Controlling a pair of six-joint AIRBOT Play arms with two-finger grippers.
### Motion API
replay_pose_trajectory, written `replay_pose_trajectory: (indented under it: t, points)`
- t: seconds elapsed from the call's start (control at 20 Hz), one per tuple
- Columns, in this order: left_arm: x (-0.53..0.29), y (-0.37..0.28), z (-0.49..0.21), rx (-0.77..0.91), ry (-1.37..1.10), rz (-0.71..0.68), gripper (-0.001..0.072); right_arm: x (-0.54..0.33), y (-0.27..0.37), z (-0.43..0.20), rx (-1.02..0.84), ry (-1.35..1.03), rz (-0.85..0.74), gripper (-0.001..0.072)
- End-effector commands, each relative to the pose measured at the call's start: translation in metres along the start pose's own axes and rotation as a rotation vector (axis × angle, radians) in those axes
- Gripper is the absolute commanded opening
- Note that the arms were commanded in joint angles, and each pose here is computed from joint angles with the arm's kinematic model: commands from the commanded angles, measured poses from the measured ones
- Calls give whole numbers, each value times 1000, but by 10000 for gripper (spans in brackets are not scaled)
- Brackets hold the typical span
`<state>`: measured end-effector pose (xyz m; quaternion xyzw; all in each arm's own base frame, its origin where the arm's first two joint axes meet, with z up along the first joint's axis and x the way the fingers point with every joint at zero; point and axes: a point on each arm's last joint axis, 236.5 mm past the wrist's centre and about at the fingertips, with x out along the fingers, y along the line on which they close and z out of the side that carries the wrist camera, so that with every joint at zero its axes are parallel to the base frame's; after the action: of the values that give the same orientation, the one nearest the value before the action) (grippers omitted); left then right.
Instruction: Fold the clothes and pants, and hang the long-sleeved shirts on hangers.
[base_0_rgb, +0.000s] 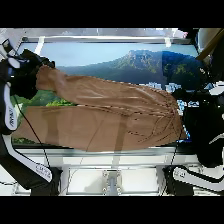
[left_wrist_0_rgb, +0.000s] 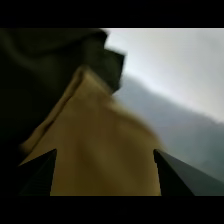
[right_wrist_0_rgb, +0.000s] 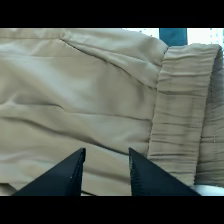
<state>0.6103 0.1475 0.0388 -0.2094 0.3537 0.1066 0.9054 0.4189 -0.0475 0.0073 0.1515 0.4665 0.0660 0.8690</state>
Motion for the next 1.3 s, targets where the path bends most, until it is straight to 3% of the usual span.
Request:
replay_pose_trajectory:
  t: [0.0, 0.3, 0.55, 0.8, 0.85, 0.9, 1.0, 1.05, 1.25]
  points:
    - [-35, 58, -59, -77, 309, 89, 682, -6, 10, -10, -8, 42, 31, 312]
    - [-4, 44, -105, -238, 318, 5, 682, -8, 23, -18, 6, 77, 84, 312]
    - [26, 57, -131, -360, 273, 38, 682, -8, 23, -17, 2, 72, 83, 313]
    - [52, 43, -96, -482, 86, -27, 680, -7, 22, -11, 9, 48, 78, 312]
    - [56, 40, -90, -488, 48, -32, 603, -7, 23, -11, 10, 50, 82, 312]
    - [60, 38, -87, -487, 23, -34, 439, -7, 23, -12, 11, 51, 82, 312]
    - [62, 36, -82, -477, -7, -34, 40, -7, 23, -12, 11, 51, 82, 312]
    - [60, 35, -80, -464, -9, -38, 10, -7, 23, -12, 10, 50, 82, 312]
    - [11, 37, -53, -268, -13, -6, 8, -8, 23, -14, 7, 61, 83, 312]
